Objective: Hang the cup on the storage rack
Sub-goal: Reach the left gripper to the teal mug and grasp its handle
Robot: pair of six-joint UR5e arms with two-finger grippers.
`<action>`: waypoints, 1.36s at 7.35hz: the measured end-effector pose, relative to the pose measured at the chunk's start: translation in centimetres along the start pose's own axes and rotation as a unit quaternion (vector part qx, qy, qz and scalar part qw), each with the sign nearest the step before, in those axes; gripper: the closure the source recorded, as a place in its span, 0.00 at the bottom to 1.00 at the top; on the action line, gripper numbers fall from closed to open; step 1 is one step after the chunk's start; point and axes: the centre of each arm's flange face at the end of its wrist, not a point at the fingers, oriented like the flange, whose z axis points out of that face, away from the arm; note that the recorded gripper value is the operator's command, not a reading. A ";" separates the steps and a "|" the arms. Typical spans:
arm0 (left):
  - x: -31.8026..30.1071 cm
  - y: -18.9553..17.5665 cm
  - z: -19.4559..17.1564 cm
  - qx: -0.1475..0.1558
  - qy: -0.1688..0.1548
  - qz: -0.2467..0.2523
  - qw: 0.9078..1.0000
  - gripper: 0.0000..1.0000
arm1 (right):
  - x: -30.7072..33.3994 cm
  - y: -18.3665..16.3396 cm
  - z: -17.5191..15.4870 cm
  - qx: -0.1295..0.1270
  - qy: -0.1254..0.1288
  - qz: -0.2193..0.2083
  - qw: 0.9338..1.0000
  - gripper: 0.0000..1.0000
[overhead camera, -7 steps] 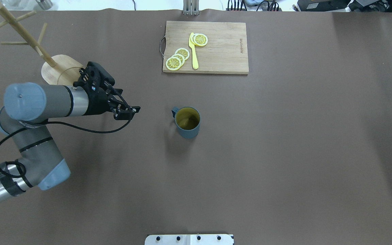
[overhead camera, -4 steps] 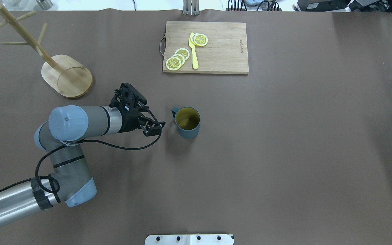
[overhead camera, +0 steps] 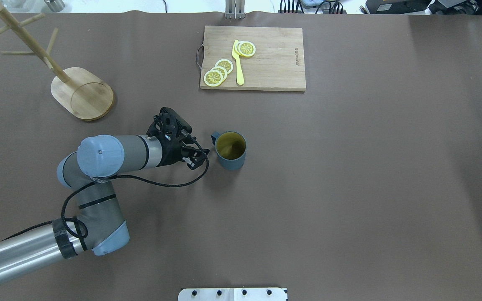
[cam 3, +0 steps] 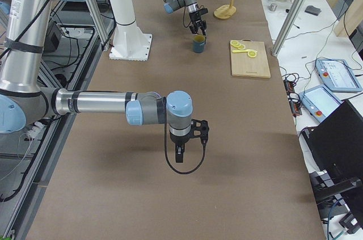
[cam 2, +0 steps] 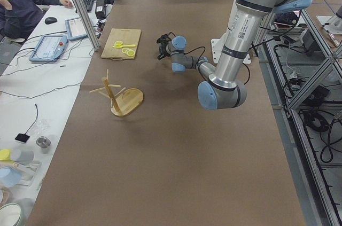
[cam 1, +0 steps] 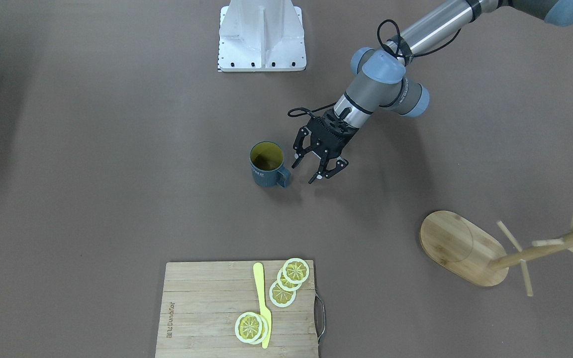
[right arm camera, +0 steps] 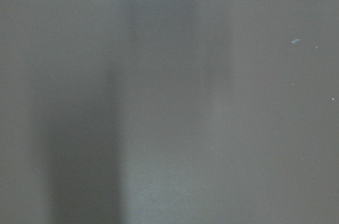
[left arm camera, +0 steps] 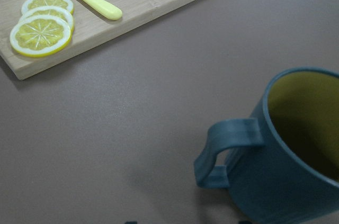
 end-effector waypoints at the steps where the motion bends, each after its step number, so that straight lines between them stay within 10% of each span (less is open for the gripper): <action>1: 0.2 -0.4 0.8 0.000 0.000 0.000 1.000 0.44 | 0.0 0.0 0.0 0.000 0.000 0.000 1.000 0.00; 10: 0.9 -1.6 2.1 0.006 0.004 0.000 1.000 0.67 | 0.0 0.0 0.0 0.001 0.001 -0.001 1.000 0.00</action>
